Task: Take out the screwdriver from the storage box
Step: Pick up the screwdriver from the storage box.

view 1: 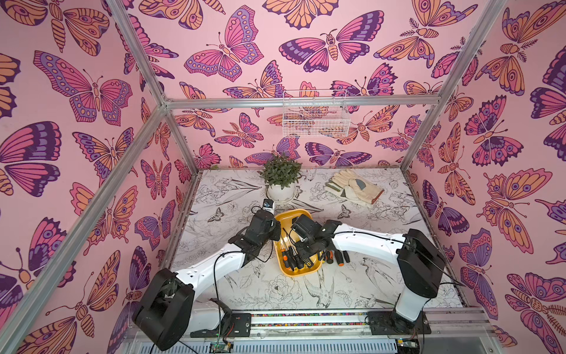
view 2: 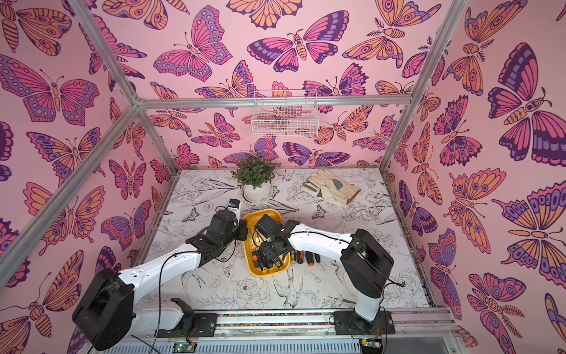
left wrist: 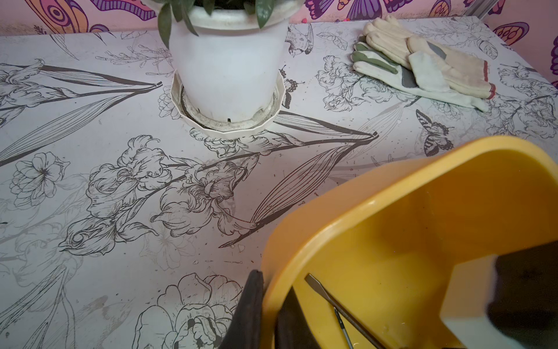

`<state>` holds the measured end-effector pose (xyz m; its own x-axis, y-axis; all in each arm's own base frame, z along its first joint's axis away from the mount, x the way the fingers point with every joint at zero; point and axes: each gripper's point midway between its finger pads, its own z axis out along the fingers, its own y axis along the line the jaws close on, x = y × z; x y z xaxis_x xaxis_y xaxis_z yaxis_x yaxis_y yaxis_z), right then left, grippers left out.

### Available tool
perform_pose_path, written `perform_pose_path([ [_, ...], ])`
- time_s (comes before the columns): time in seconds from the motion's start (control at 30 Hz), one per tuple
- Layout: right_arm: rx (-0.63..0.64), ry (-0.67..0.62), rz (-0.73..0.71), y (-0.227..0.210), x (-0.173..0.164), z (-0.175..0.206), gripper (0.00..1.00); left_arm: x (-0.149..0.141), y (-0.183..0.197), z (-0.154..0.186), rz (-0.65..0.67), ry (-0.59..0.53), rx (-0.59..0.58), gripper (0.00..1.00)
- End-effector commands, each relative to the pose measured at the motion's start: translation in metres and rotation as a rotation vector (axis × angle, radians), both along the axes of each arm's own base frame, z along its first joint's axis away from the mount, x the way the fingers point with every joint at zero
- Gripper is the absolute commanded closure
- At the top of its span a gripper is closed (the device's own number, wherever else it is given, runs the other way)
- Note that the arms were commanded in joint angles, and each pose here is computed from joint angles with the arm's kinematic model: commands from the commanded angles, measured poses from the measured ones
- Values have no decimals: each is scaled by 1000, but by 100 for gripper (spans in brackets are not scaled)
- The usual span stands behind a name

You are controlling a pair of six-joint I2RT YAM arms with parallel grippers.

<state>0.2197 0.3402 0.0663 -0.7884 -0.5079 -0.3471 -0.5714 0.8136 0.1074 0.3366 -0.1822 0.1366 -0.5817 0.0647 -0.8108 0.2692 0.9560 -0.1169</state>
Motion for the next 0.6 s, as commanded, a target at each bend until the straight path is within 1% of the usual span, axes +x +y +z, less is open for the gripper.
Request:
perform_pose_path([
  [0.0,-7,4,3,5,1,-3,60,-7,3,-17,-17,37,56,100],
  [0.13,-25,11,-3,4,1,-9,60,-7,4,-17,-15,37,57,100],
  [0.33,-90,9,-25,-2,6,-17,62,-8,4,-16,-15,33,55,100],
  [0.57,-121,18,-23,4,11,-25,62,-9,5,-15,-14,31,51,100],
])
